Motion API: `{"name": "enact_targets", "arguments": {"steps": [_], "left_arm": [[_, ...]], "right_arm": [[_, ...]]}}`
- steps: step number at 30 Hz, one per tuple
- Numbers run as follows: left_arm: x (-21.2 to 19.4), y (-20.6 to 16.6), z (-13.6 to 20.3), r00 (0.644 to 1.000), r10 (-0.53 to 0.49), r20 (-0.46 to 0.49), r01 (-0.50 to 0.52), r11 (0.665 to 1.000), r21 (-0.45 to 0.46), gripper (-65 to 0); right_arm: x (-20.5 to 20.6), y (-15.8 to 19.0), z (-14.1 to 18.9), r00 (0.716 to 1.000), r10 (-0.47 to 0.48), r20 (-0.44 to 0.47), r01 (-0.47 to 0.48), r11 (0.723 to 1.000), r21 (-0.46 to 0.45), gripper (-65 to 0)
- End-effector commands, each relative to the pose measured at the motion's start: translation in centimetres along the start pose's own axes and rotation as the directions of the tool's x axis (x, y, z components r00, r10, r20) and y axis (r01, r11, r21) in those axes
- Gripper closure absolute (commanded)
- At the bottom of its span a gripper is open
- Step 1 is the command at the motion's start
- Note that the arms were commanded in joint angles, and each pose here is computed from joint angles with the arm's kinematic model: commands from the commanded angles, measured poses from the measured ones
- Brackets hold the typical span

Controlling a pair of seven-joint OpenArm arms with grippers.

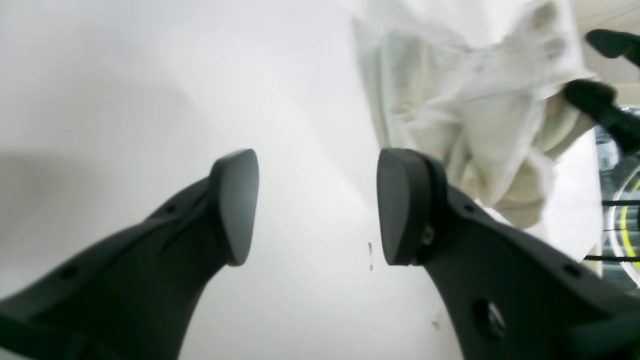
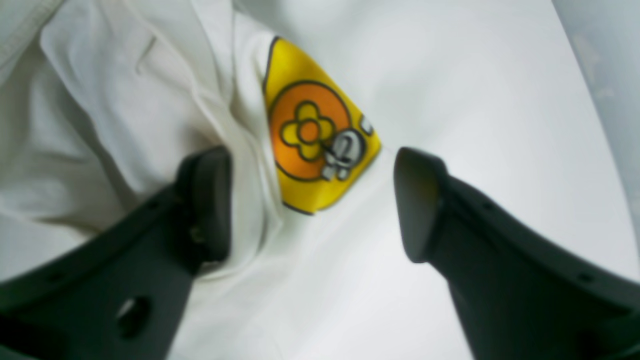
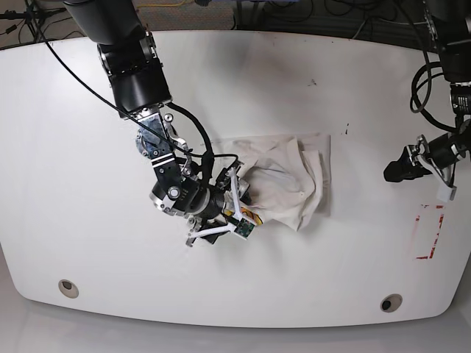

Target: Fold the T-shirt properly

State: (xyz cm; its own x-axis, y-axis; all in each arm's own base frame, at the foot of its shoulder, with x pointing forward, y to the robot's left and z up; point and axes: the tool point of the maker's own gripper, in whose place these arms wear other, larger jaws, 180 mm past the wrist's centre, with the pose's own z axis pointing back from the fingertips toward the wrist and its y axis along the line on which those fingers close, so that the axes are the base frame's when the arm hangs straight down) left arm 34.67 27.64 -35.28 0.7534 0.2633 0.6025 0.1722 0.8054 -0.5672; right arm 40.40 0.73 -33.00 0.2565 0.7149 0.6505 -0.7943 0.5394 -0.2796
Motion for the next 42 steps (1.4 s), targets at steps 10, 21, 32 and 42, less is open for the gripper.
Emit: {"name": "enact_targets", "arguments": {"steps": [10,21,32,42], "left_arm": [[1.7,-0.3,0.3,0.999,-0.032,0.042,0.032,1.0,0.0,-35.1],[1.6,-0.3,0.3,0.999,-0.032,0.04,0.032,0.999,0.001,-35.1],[1.6,-0.3,0.3,0.999,-0.032,0.04,0.032,0.999,0.001,-35.1],[1.6,-0.3,0.3,0.999,-0.032,0.04,0.032,0.999,0.001,-35.1]], "right_arm": [[3.0,1.0,-0.5,0.996,-0.009,0.09,0.006,0.999,0.034,-12.5],[7.2,4.4,-0.5,0.984,0.014,0.177,-0.029,0.996,0.083,-11.9],[9.0,6.7,-2.8,0.983,-0.071,0.171,0.05,0.991,0.127,-11.7],[9.5,6.3,-3.2,0.974,-0.11,0.198,0.089,0.989,0.115,-21.9]]}}
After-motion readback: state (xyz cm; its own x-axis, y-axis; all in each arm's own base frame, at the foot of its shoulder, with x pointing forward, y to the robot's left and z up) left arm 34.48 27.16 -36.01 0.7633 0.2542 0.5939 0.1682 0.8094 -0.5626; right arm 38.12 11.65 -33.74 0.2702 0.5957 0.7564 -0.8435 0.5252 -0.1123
